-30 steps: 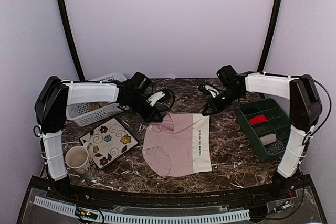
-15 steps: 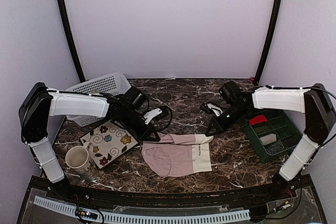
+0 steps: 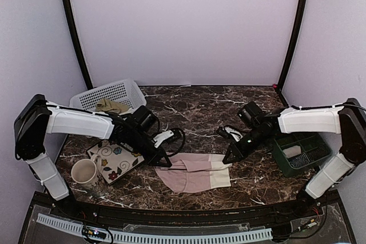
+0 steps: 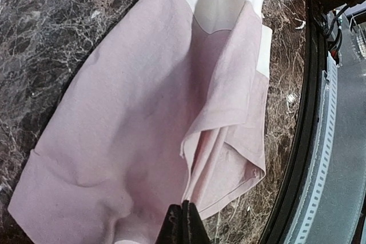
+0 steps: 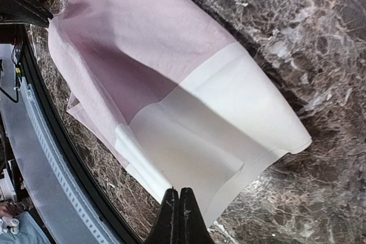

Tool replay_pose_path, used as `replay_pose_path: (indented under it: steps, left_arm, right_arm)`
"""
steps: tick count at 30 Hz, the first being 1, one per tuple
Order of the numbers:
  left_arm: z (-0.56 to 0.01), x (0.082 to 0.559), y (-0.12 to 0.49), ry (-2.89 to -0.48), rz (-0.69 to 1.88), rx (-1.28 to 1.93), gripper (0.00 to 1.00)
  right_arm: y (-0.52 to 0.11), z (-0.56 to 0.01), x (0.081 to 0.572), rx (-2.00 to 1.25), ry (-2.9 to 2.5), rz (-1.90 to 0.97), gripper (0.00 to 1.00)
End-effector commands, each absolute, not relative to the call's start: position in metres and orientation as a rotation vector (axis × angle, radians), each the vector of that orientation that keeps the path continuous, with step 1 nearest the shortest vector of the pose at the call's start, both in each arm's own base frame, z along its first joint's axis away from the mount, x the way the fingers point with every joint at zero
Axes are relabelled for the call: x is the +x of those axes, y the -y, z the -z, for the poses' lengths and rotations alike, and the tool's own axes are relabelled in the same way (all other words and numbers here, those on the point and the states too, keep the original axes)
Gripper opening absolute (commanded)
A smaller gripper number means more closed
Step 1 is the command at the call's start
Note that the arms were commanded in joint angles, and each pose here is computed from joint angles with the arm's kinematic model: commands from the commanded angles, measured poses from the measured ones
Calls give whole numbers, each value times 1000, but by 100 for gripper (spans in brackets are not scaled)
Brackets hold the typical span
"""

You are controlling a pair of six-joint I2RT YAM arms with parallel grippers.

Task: Roll the underwear
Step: Fold the underwear at the center of the board, then smooth out the underwear at the center of the board.

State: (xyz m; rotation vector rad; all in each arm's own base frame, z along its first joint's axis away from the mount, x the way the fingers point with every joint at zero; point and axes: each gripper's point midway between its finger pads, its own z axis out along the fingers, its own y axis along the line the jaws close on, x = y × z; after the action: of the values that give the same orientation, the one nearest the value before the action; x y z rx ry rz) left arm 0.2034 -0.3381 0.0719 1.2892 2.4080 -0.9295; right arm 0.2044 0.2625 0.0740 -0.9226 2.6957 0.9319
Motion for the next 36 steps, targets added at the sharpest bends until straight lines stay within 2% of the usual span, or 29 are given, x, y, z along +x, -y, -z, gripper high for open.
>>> replay_pose_path:
  steps: [1,7,8,11,13,14,19,25,30,36]
  left_arm:
    - [-73,189,338,-2405,961,1305,0]
    - [-67,173,339,-2405,972,1372,0]
    - [-67,169,338,-2400,972,1392,7]
    - [-75,160,334,-2361,972,1441,39]
    - [-87,157,330,-2319,973,1460,50]
    - [-91,156,329,-2305,969,1471,54]
    - [-94,164,331,-2283,928,1466,55]
    - [-86,188,356,-2271,928,1398,56]
    - [-75,194,379,-2328,1014,1409,64]
    - [-76,196,385,-2323,1053,1401,73]
  right_arm:
    - [-267,-70,191,-941,-2695,-958,0]
    - [-262,-64,181,-960,-2717,-953,0]
    - [-261,-64,179,-969,-2720,-961,0]
    - [-263,-71,171,-981,-2720,-1019,22]
    - [-264,-78,167,-989,-2714,-1046,39]
    - [-264,-82,166,-990,-2712,-1055,43]
    - [-263,-87,173,-930,-2711,-1025,44]
    - [-265,-63,187,-824,-2800,-958,43]
    - [-282,-64,192,-829,-2769,-1069,48]
    - [-299,-57,166,-1022,-2786,-1146,40]
